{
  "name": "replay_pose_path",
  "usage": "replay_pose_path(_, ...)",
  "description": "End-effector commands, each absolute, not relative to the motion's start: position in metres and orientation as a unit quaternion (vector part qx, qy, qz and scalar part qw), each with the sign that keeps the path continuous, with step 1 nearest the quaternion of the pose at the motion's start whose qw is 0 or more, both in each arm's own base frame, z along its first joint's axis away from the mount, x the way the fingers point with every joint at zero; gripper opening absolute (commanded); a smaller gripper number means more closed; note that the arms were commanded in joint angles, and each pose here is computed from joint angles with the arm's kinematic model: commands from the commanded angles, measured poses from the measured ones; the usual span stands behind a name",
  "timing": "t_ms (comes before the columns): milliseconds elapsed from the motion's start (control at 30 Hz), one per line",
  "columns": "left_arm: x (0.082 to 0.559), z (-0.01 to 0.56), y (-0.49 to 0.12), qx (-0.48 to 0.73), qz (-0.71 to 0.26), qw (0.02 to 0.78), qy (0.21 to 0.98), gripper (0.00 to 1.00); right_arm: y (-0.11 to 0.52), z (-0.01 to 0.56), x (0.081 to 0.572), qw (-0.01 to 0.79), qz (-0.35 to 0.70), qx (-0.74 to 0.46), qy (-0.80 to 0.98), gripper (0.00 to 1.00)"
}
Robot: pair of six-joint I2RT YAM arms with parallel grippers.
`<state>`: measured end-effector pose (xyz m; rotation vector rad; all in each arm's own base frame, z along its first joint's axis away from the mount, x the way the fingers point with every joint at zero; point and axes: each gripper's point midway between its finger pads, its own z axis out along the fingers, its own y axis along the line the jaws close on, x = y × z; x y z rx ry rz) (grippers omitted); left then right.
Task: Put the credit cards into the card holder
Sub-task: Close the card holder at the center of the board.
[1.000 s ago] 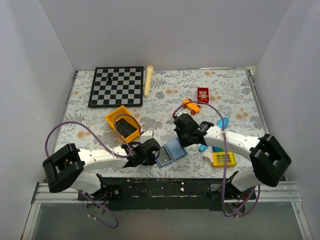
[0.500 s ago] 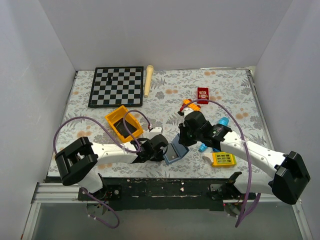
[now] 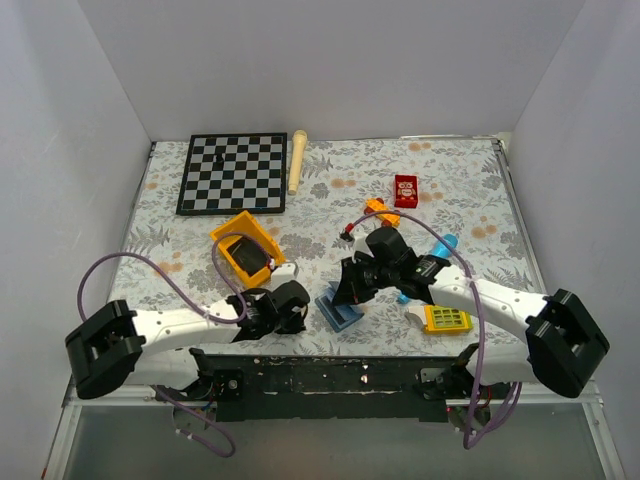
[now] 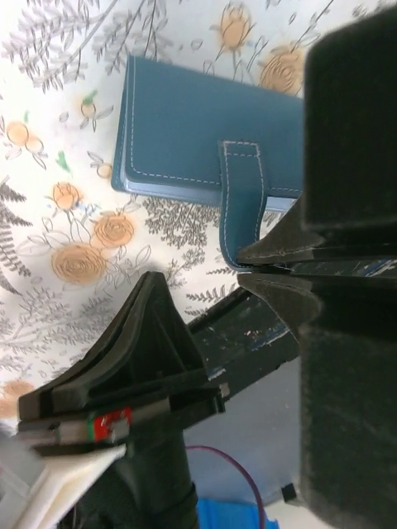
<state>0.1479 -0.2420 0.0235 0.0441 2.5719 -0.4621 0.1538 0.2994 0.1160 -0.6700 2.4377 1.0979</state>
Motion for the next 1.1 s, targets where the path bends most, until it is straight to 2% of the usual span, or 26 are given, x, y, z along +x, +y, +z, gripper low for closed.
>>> replay_pose_path(0,0.147,0.042,-0.222,-0.014,-0.171,0.284,0.943,0.0,0.326,0.128,0.144,0.168,0.48,-0.245,0.826,0.01)
replay_pose_path(267,0.146,0.06,-0.202,-0.038,-0.174,0.308,0.935,0.0,0.34,0.109,0.142,0.13,0.497,-0.236,0.825,0.01)
replay_pose_path(400,0.145,0.059,-0.201,-0.041,-0.169,0.304,0.937,0.0,0.345,0.1,0.137,0.102,0.504,-0.241,0.823,0.21)
replay_pose_path(600,0.145,0.059,-0.195,-0.049,-0.16,0.304,0.938,0.0,0.358,0.108,0.127,0.056,0.546,-0.258,0.795,0.39)
replay_pose_path(633,0.145,0.059,-0.194,-0.05,-0.16,0.305,0.937,0.0,0.359,0.109,0.126,0.048,0.55,-0.262,0.791,0.47)
replay_pose_path(700,0.144,0.059,-0.194,-0.052,-0.16,0.305,0.937,0.0,0.362,0.114,0.125,0.039,0.556,-0.272,0.784,0.56)
replay_pose_path(800,0.144,0.06,-0.192,-0.055,-0.158,0.306,0.937,0.01,0.362,0.125,0.131,0.07,0.553,-0.276,0.783,0.6)
replay_pose_path(967,0.147,0.065,-0.193,-0.059,-0.16,0.313,0.934,0.02,0.356,0.157,0.145,0.147,0.529,-0.286,0.785,0.6)
replay_pose_path(1067,0.149,0.067,-0.196,-0.053,-0.158,0.314,0.935,0.02,0.34,0.16,0.161,0.204,0.47,-0.274,0.814,0.56)
